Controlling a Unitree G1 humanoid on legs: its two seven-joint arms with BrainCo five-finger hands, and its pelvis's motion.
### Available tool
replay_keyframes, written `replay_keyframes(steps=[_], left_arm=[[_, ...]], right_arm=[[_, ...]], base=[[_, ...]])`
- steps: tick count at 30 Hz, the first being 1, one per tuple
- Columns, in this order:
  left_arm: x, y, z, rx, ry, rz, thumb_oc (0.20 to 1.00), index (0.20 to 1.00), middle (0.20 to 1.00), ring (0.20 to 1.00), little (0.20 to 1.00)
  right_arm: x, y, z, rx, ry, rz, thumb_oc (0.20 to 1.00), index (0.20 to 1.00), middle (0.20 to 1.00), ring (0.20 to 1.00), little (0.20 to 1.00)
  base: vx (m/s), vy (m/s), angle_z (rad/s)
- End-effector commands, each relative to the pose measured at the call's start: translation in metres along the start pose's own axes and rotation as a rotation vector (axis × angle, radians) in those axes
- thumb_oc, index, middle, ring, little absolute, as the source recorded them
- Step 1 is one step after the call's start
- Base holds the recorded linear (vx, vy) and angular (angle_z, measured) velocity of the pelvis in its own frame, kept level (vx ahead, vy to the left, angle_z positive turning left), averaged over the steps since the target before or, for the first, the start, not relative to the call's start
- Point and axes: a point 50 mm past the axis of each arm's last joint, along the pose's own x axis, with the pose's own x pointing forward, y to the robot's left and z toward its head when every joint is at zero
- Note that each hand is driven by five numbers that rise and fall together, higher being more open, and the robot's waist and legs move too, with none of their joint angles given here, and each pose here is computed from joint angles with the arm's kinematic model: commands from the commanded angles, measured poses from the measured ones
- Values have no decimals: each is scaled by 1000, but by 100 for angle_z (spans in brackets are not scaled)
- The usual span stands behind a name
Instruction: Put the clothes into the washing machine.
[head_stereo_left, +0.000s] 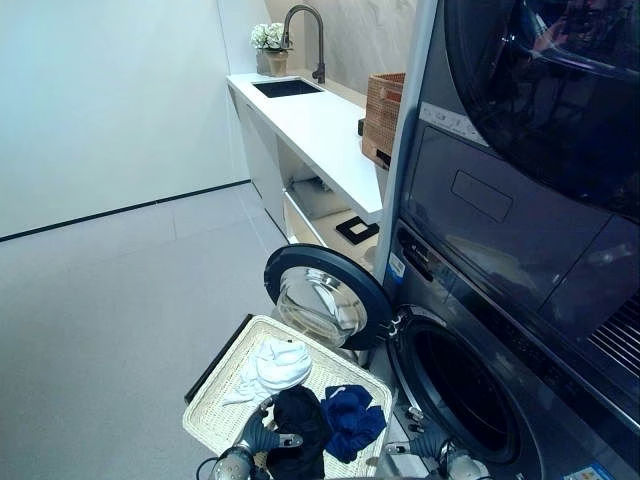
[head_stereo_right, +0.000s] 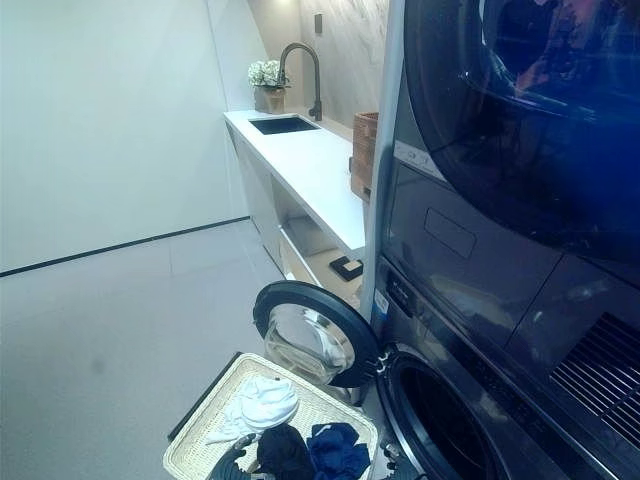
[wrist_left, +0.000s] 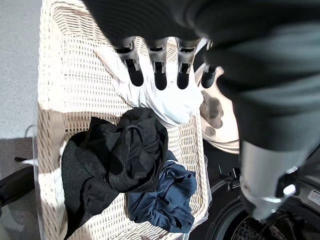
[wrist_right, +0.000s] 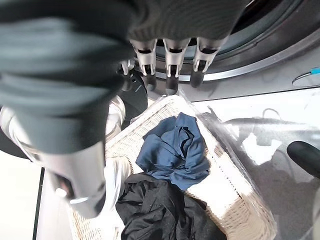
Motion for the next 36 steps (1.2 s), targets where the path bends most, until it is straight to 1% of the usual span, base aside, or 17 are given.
replay_keyframes(steps=[1,4,8,14,19,25,28,30,31,32,34,35,36], left_arm=[[13,8,27,6,-86,89,1000,1000,1000,1000,1000],[14,13,30,-49,-95,114,1000,1000,1000,1000,1000],[13,7,26,-4,-79,77,1000,1000,1000,1000,1000],[12,6,24,27,-66,88,1000,1000,1000,1000,1000],[14,8,25,30,-45,132,1000,1000,1000,1000,1000],[16,15,30,30,-70,208,1000,1000,1000,1000,1000],[18,28,42,37,-116,335,1000,1000,1000,1000,1000],[18,33,45,54,-126,382,1000,1000,1000,1000,1000],[20,43,53,84,-161,454,1000,1000,1000,1000,1000],[20,47,56,96,-176,479,1000,1000,1000,1000,1000],[23,63,74,147,-241,581,1000,1000,1000,1000,1000],[24,66,77,153,-249,600,1000,1000,1000,1000,1000],[27,85,99,160,-303,694,1000,1000,1000,1000,1000]], right_arm=[[9,-3,30,9,-124,-13,1000,1000,1000,1000,1000],[8,-3,28,16,-114,-15,1000,1000,1000,1000,1000],[8,-2,25,25,-101,-23,1000,1000,1000,1000,1000],[7,0,21,29,-85,-28,1000,1000,1000,1000,1000],[8,-2,24,33,-95,-43,1000,1000,1000,1000,1000],[8,-5,29,56,-121,-70,1000,1000,1000,1000,1000],[10,-12,40,51,-174,-97,1000,1000,1000,1000,1000],[11,-15,47,55,-201,-100,1000,1000,1000,1000,1000],[12,-22,60,43,-257,-105,1000,1000,1000,1000,1000],[12,-24,64,37,-278,-106,1000,1000,1000,1000,1000],[13,-31,82,39,-351,-118,1000,1000,1000,1000,1000],[13,-32,86,39,-364,-120,1000,1000,1000,1000,1000],[14,-41,107,40,-435,-143,1000,1000,1000,1000,1000]], base=[[0,0,0],[0,0,0],[0,0,0],[0,0,0],[0,0,0],[-7,-5,0],[-13,-6,-1],[-67,25,-1],[-167,57,-2],[-244,75,-1],[-177,60,-1],[-247,82,-3],[-195,61,-3]])
